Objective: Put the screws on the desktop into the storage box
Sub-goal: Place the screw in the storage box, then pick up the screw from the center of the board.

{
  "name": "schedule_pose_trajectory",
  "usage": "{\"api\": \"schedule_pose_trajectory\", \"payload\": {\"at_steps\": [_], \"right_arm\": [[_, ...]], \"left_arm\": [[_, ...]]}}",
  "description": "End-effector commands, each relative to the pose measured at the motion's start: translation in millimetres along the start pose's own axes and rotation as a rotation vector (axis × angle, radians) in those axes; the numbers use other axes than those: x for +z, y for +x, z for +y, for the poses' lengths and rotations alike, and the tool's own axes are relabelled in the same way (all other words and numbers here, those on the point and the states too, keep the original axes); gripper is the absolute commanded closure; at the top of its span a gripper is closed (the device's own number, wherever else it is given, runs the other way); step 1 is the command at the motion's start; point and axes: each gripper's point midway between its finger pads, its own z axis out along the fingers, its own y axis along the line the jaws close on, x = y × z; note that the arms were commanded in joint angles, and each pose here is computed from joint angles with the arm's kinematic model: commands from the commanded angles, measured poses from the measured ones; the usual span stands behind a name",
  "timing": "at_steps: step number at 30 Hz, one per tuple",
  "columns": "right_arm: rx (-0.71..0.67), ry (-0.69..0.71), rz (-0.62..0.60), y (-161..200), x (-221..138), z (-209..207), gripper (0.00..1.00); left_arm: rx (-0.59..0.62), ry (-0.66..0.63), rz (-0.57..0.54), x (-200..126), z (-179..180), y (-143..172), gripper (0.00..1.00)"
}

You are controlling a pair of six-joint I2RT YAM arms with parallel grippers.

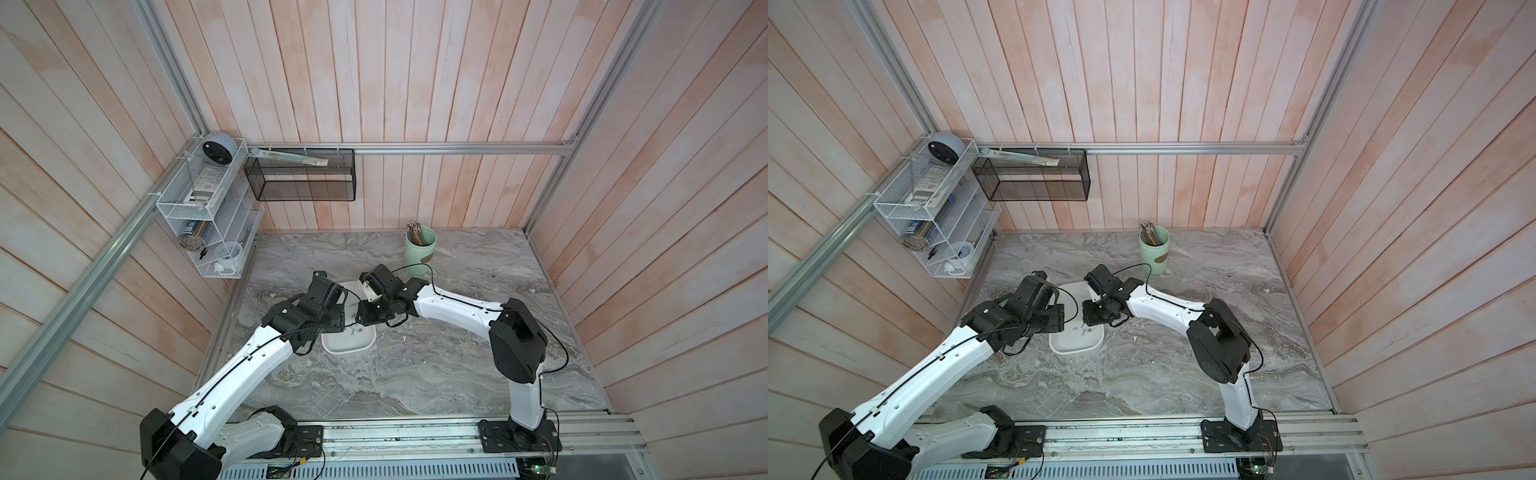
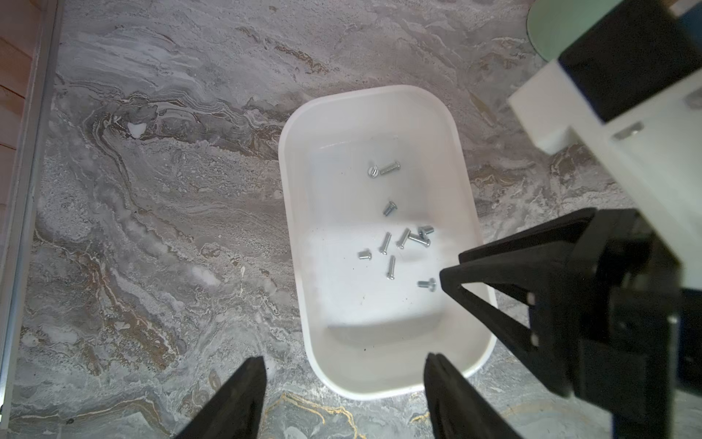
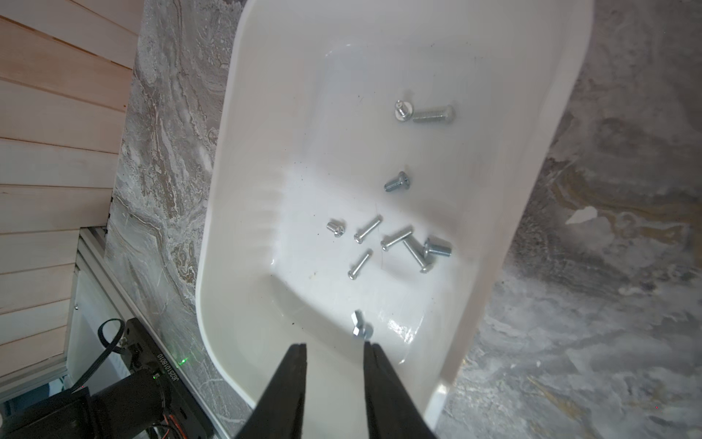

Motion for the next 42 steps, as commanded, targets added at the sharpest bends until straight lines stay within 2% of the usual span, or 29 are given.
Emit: {"api": "schedule_pose_trajectory", "payload": {"at_steps": [1, 6, 12, 15, 17, 18, 19, 20, 23, 27, 29, 31, 36, 39, 42], "right_arm": [[-0.018, 0.028, 0.006, -3, -3, 2, 0.60], [-0.074, 0.094, -0.034, -12, -23, -1, 0.52], [-0.164, 0.297, -0.176, -29, -86, -24, 0.48], [-0.192, 0.464, -0.304, -38, -128, -48, 0.45], [-0.139, 0.599, -0.454, -45, -161, -72, 0.40], [-0.140, 0.639, -0.503, -44, -171, -81, 0.35], [-0.127, 0.678, -0.563, -44, -184, -91, 0.23], [-0.102, 0.715, -0.613, -42, -196, -103, 0.03], [-0.016, 0.800, -0.678, -27, -219, -143, 0.02], [0.114, 0.723, -0.615, -9, -221, -186, 0.02], [0.222, 0.691, -0.593, 6, -221, -213, 0.04], [0.271, 0.678, -0.566, 19, -217, -233, 0.07], [0.361, 0.767, -0.423, 49, -202, -281, 0.12], [0.386, 0.779, -0.303, 59, -185, -297, 0.21], [0.404, 0.790, -0.234, 64, -170, -307, 0.32]], "left_arm": [[0.002, -0.020, -0.004, -1, 6, 2, 0.28], [0.001, -0.021, -0.003, 0, 6, 3, 0.28], [0.002, -0.019, -0.007, -1, 6, 2, 0.28], [0.000, -0.016, -0.005, -1, 5, 2, 0.28], [0.002, -0.016, -0.004, -1, 6, 2, 0.28], [0.000, -0.015, -0.006, -1, 5, 2, 0.28], [0.000, -0.014, -0.009, -2, 5, 2, 0.28], [0.001, -0.013, -0.011, -2, 5, 1, 0.28], [0.000, -0.011, -0.012, -3, 5, 1, 0.28], [-0.002, -0.005, -0.013, -3, 4, 1, 0.28], [-0.001, -0.005, -0.013, -3, 4, 1, 0.28], [0.001, -0.006, -0.013, -3, 5, 1, 0.28], [0.000, -0.005, -0.010, -2, 4, 2, 0.28], [0.000, -0.005, -0.008, -2, 4, 2, 0.28], [0.001, -0.008, -0.007, -1, 4, 2, 0.28]]}}
